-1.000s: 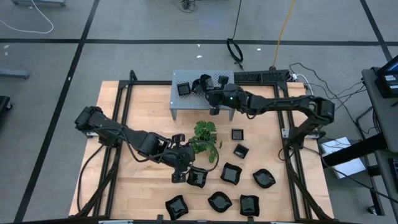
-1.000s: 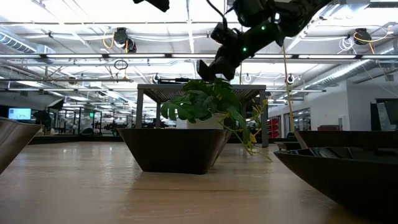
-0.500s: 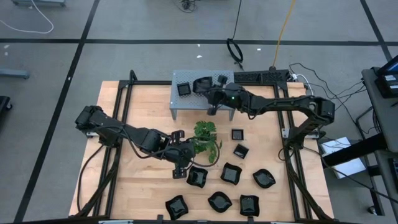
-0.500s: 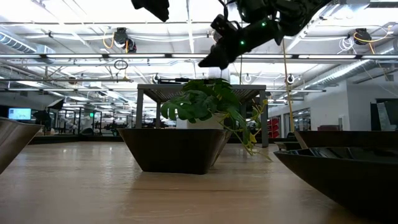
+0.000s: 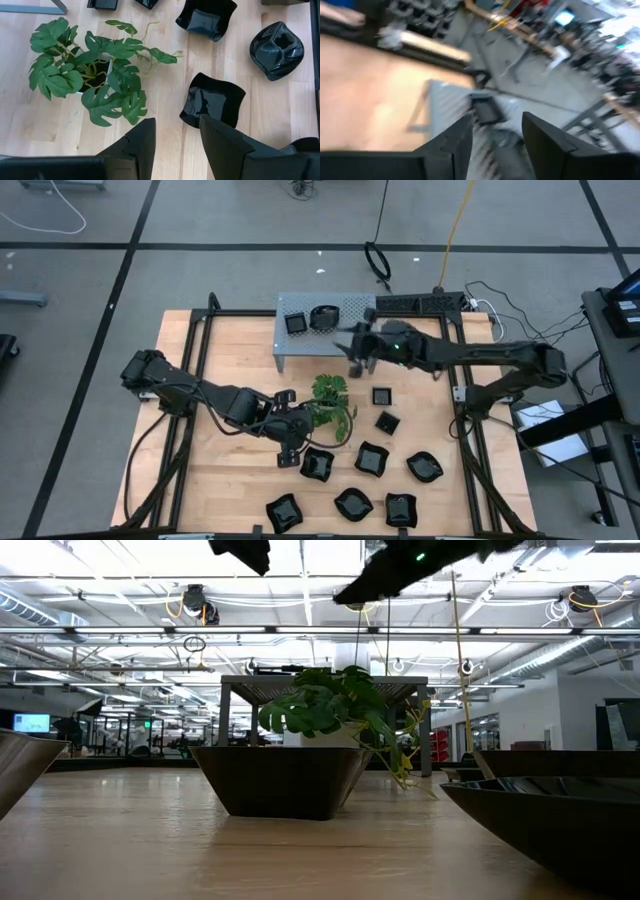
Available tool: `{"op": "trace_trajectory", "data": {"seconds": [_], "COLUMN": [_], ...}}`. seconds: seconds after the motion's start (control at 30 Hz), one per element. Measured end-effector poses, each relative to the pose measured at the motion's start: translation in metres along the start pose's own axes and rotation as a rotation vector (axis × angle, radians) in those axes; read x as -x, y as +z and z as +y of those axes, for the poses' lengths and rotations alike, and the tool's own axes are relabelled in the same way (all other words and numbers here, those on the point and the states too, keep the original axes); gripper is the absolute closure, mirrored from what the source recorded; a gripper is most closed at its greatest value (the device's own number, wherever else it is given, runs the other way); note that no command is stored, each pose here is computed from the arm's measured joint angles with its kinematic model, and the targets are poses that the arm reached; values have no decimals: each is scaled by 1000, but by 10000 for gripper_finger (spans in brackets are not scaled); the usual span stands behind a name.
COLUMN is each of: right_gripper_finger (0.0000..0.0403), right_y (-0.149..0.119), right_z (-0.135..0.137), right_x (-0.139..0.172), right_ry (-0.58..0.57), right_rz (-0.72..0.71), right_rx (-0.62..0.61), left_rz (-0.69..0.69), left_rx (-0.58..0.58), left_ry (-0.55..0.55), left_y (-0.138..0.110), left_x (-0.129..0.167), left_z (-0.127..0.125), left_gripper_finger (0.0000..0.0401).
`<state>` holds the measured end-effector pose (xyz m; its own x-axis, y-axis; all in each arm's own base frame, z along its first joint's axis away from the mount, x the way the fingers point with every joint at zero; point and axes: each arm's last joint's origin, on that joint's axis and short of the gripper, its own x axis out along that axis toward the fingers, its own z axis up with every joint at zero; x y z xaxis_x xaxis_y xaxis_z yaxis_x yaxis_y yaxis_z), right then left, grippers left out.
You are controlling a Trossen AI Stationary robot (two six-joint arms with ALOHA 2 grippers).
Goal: Pick & Place Mini shaped plates
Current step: Put the black distorted square shaped plate on the shelf
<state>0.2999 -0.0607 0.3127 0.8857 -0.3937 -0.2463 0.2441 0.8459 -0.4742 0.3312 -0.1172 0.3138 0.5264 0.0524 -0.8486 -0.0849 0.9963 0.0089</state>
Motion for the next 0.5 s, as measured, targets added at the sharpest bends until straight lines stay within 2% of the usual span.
{"op": "trace_trajectory", "data": {"seconds": [0.17,0.33,0.4,0.5], "right_gripper_finger": [257,263,262,257], "right_y": [-4,-15,-21,-37], "right_z": [18,39,52,75], "right_x": [46,85,94,98], "right_ry": [189,475,554,612], "right_rz": [203,418,462,482], "right_rx": [-80,-235,-275,-250], "left_rz": [7,11,12,13], "left_rx": [-5,-9,-9,-9], "left_ry": [1,3,3,3], "left_y": [-1,-1,-1,-1], "left_x": [0,0,0,0], "left_z": [0,0,0,0], "left_gripper_finger": [242,242,242,242]}}
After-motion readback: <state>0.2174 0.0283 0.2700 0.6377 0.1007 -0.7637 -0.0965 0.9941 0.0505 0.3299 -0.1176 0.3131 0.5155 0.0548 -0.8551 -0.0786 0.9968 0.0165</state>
